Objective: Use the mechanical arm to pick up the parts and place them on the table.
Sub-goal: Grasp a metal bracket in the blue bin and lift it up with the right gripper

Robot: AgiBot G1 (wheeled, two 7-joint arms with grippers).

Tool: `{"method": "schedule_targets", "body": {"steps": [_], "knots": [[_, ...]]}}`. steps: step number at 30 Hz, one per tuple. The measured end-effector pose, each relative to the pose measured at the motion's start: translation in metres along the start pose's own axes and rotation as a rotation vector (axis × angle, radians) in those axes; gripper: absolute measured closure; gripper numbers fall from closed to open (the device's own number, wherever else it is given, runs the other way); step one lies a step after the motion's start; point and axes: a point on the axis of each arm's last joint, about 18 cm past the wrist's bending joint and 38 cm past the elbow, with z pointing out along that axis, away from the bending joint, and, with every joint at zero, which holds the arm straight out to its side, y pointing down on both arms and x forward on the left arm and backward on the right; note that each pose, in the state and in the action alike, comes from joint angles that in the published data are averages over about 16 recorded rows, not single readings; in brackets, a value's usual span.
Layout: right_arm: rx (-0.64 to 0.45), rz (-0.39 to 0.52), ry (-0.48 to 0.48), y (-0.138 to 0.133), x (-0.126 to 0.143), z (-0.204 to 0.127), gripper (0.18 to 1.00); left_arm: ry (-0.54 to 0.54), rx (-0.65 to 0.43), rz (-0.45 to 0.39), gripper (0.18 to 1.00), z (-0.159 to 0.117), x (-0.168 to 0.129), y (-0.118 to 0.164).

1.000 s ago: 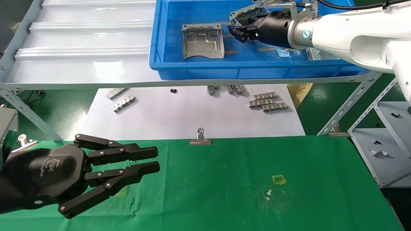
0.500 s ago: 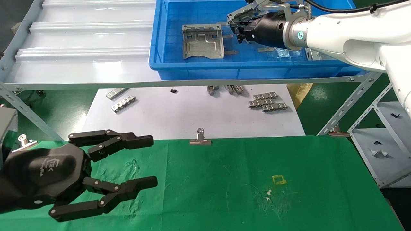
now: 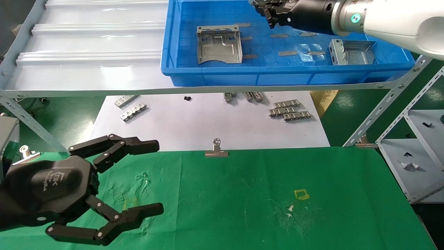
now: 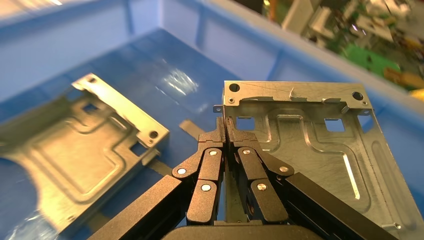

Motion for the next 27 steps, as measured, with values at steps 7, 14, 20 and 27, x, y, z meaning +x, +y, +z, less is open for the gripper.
{"method": "schedule_targets", "body": {"steps": [7,14,20,27], "knots": [[0.052,-0.132,-0.124,-0.013,0.013,-0.052,0.986,0.000,0.000,0.000,0.241,0.000,0.000,0.000],[0.089,-0.252,-0.288,-0.014,0.009,-0.104,0.986,0.000,0.000,0.000,0.197,0.000,0.000,0.000],[0.108,-0.326,-0.409,-0.006,-0.004,-0.136,0.986,0.000,0.000,0.000,0.185,0.000,0.000,0.000],[0.106,-0.398,-0.516,0.009,-0.023,-0.164,0.986,0.000,0.000,0.000,0.184,0.000,0.000,0.000]]}}
